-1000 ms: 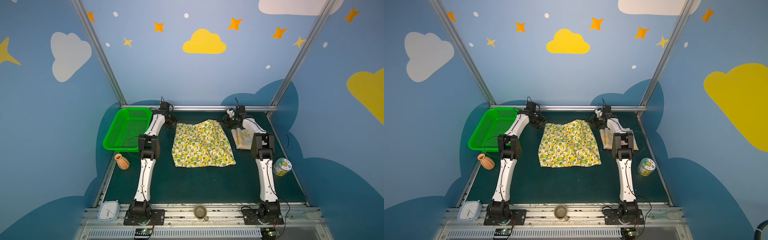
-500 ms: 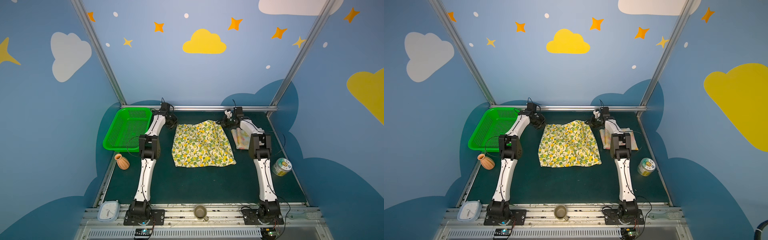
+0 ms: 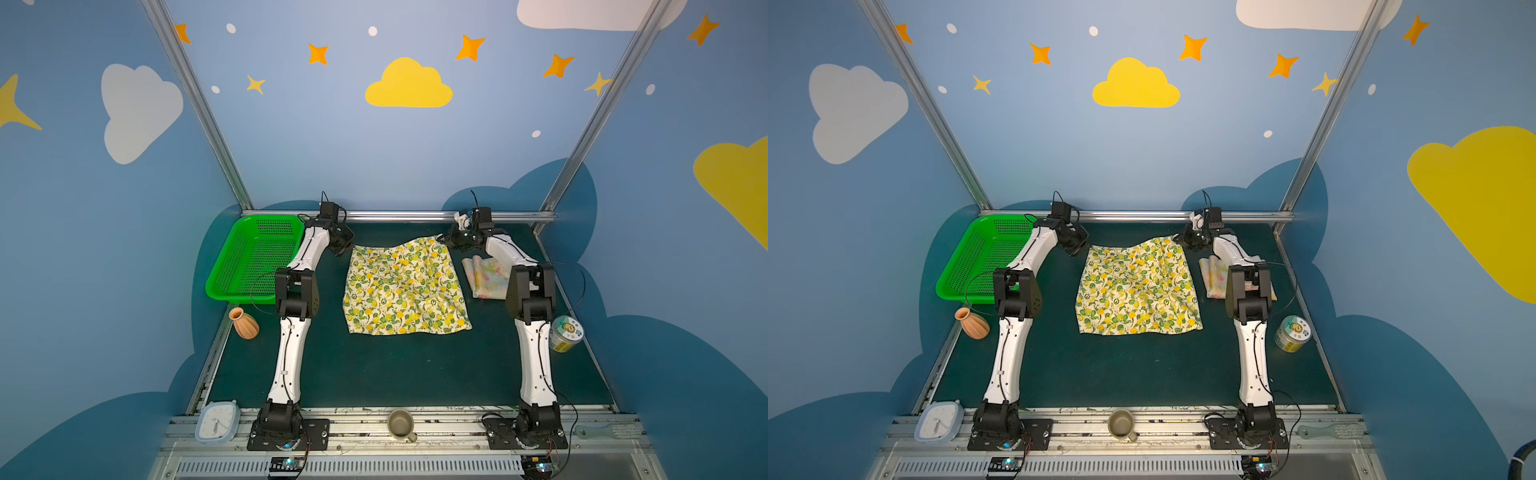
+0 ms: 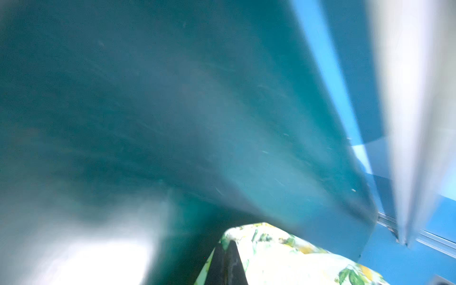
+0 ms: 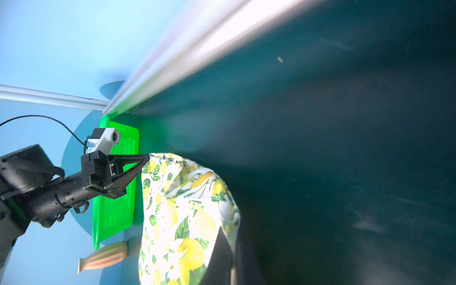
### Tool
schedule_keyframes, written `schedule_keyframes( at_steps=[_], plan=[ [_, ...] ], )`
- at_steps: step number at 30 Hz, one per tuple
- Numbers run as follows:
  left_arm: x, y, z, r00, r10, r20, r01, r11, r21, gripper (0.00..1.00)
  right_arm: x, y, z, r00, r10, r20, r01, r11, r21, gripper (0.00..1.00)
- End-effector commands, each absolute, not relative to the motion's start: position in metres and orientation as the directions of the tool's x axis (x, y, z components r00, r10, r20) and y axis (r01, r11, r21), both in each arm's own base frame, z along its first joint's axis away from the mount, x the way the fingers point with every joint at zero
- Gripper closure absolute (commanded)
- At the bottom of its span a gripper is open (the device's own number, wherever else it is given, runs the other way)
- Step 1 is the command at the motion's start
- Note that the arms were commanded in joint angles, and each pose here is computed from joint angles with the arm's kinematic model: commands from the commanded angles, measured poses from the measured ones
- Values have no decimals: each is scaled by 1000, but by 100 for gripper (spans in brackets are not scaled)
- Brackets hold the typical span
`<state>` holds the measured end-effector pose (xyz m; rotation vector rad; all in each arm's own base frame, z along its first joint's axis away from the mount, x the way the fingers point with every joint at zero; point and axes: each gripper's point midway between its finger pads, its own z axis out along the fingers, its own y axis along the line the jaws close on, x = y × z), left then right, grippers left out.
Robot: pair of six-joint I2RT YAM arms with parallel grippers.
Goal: Fold and stack skirts
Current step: Turn over the skirt at the center of the table.
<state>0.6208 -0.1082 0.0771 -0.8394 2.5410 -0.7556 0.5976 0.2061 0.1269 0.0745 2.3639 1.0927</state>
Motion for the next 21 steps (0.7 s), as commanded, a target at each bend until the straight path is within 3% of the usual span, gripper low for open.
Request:
schedule_keyframes(
  at_steps=[1,8,13,17,21],
  plan=[
    [623,-88,179,-703,-626,-337,-332,708,-623,96,589,201,206,-758,229,-611,-297,713,635,100],
    [581,-76,300,-615,-603,-508,-215,748,-628,96,529,199,292,-655,158,-739,-400,758,515,100],
    [518,-62,364,-515,-602,-610,-152,765,-626,96,461,207,340,-578,130,-806,-501,723,476,100],
    [469,-33,378,-380,-636,-672,-195,765,-614,96,425,189,359,-519,205,-830,-490,725,485,100],
    [433,-25,377,-365,-651,-666,-196,753,-629,96,385,191,374,-513,156,-844,-551,694,463,100]
  ],
)
